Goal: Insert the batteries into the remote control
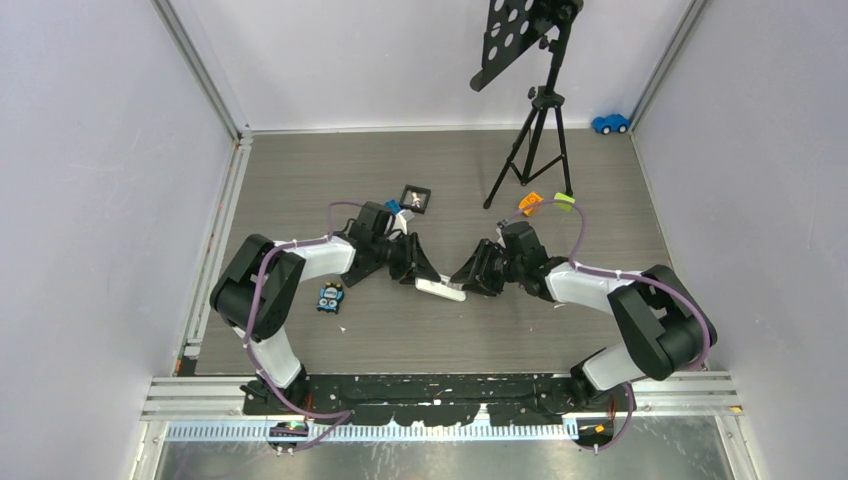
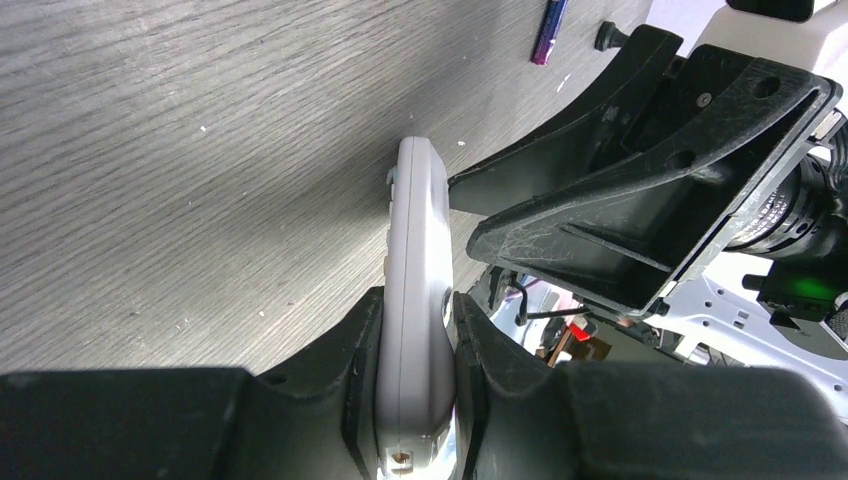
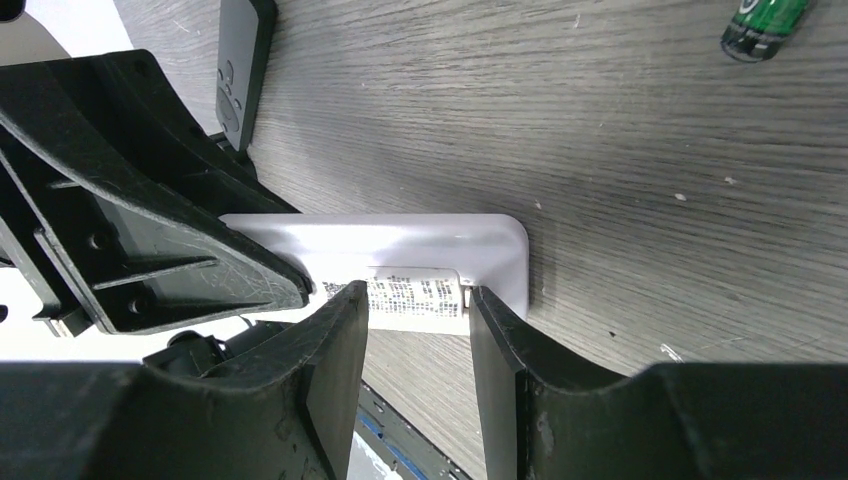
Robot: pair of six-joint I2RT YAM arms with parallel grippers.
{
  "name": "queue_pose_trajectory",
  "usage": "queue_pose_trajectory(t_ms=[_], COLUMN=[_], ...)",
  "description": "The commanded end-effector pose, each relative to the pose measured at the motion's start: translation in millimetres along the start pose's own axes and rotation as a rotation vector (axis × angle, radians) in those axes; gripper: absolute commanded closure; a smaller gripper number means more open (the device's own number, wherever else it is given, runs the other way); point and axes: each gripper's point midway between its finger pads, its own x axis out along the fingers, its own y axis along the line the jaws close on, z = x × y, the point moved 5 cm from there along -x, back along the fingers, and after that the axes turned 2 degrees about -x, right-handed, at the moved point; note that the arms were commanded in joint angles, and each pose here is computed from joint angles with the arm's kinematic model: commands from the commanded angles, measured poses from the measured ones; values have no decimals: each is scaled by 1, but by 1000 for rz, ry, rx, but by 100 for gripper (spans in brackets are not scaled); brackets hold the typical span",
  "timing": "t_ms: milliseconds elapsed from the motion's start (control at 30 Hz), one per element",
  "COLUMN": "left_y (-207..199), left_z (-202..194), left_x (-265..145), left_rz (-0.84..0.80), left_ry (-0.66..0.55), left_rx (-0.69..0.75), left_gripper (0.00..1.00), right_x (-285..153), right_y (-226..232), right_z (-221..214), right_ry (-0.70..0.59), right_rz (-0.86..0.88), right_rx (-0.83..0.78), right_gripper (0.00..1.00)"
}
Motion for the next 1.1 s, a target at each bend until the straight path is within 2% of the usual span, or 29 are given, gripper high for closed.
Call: queue_pose_trajectory(t_ms=[0, 200, 433, 567, 767, 867, 1067], left_y=[0, 1, 9, 18, 24, 26, 14], left_z=[-3, -7, -6, -9, 0, 2, 14], left_x=[9, 13, 11, 9, -4, -7, -19], left_rz=[-6, 8, 76, 169, 328, 365, 422], left_ry=[10, 11, -24, -1, -48, -65, -105], left_rx=[1, 4, 28, 25, 70, 71, 138], left_gripper=[100, 100, 100, 100, 100, 100, 100], right_x=[3, -1, -15, -29, -45, -45, -36], right_y=[17, 31, 50, 69, 79, 74, 11], right_z=[-6, -7, 0, 6, 8, 12, 21], right_ry=[38, 20, -77, -120, -147, -168, -213], right_rz=[124, 260, 409, 496, 525, 480, 16], right_rx=[-25, -37, -84, -146, -171, -158, -124], right_gripper=[53, 53, 53, 54, 55, 54, 54])
